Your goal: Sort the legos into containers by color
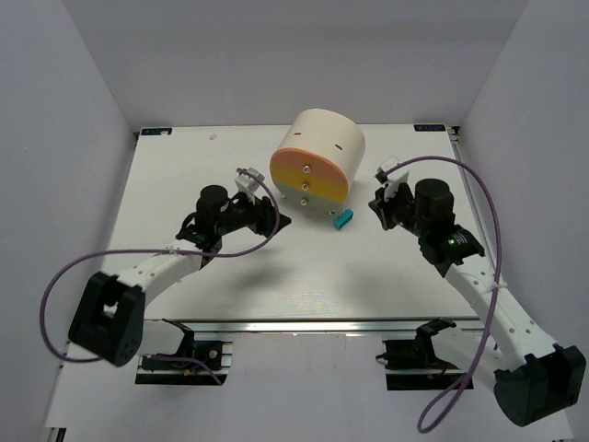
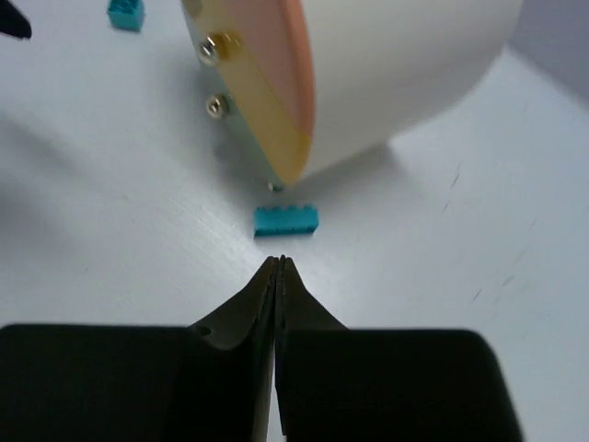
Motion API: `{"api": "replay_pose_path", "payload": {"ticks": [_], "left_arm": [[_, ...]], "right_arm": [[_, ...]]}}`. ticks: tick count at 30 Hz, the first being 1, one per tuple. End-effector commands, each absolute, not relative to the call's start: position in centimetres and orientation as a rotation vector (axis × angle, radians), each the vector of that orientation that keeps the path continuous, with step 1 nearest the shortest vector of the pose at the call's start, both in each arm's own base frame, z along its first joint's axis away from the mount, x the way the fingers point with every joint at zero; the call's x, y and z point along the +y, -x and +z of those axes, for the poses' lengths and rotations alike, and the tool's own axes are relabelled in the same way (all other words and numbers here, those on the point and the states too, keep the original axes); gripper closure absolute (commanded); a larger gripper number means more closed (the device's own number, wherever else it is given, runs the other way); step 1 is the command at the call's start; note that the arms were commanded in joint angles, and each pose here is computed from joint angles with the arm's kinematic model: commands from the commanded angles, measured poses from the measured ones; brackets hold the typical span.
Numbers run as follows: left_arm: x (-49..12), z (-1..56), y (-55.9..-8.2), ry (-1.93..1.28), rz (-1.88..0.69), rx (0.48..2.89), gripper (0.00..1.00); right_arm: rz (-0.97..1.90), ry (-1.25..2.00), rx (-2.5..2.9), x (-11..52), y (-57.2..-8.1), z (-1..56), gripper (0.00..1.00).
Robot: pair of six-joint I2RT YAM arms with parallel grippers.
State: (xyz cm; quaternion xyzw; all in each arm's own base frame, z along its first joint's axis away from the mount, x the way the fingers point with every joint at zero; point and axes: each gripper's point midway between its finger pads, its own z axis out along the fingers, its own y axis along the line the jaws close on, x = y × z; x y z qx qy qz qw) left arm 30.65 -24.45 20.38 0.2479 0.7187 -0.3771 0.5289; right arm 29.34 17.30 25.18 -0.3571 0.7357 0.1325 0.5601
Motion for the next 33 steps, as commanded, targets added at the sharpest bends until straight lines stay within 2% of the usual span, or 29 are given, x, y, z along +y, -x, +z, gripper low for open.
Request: {"api": "replay_pose_path", "payload": {"ticks": [1, 8, 11, 16, 33], "left_arm": [[-26.9, 19.3, -30.9, -0.570, -1.097, 1.792, 0.25], [-26.4, 15.4, -35.6, -0.291, -0.969, 1.883, 0.29], [-26.1, 13.7, -37.7, -0.209, -0.911, 1.908, 0.38], [-27.8, 12.6, -39.5, -0.188, -0.892, 1.928, 0.45], [-31.0, 10.3, -43.1, -0.175, -0.839, 1.950, 0.36]], "right_arm": [[0.481, 0.627, 1.771, 16.1, -29.8, 24.1, 1.00], [0.603, 0.592, 1.777, 14.7, -29.4, 24.2, 0.99], [0.623, 0.608, 1.796, 14.5, -29.0, 23.4, 0.85], [0.620, 0.623, 1.772, 14.3, -28.5, 23.9, 0.81], [0.552, 0.625, 1.734, 13.6, -28.4, 24.4, 0.78]]}}
